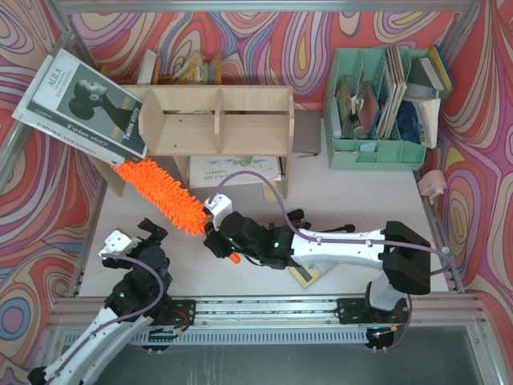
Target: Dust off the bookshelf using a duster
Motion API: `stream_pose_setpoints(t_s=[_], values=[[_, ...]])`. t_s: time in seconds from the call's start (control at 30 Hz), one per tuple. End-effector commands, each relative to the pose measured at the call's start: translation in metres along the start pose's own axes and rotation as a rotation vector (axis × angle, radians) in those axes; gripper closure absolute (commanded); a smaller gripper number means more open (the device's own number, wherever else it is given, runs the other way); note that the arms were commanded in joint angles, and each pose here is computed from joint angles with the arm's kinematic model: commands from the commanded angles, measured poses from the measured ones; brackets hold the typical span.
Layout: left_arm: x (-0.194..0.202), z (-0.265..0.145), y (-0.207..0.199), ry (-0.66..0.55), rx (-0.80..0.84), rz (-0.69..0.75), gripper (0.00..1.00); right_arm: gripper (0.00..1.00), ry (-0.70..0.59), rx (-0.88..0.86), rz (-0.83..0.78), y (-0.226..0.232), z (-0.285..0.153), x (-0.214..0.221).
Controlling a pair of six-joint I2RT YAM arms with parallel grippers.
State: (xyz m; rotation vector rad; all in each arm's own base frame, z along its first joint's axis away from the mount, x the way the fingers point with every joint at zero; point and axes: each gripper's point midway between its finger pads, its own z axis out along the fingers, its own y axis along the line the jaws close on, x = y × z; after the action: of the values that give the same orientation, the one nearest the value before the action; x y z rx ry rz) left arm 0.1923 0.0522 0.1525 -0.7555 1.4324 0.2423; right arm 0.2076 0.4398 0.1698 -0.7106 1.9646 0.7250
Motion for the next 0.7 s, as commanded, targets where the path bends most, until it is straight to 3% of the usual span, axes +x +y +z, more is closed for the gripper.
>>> stream_pose_setpoints(t_s=[0.0, 0.13, 0.33, 0.67], values=[[0.004, 0.001, 0.004, -0.003, -0.008, 0.026, 0.01, 1.0, -0.07, -0.085, 0.031, 0.023, 0.005, -0.022], [0.004, 0.001, 0.003, -0.002, -0.007, 0.024, 0.01, 1.0, -0.028, -0.103, 0.027, 0.027, 0.011, -0.012], [0.005, 0.001, 0.003, -0.001, -0.005, 0.023, 0.01, 1.0, -0.112, -0.079, 0.053, 0.024, -0.002, -0.039], [0.005, 0.001, 0.002, -0.001, -0.001, 0.023, 0.01, 1.0, -0.169, 0.163, 0.303, -0.024, -0.045, -0.028]])
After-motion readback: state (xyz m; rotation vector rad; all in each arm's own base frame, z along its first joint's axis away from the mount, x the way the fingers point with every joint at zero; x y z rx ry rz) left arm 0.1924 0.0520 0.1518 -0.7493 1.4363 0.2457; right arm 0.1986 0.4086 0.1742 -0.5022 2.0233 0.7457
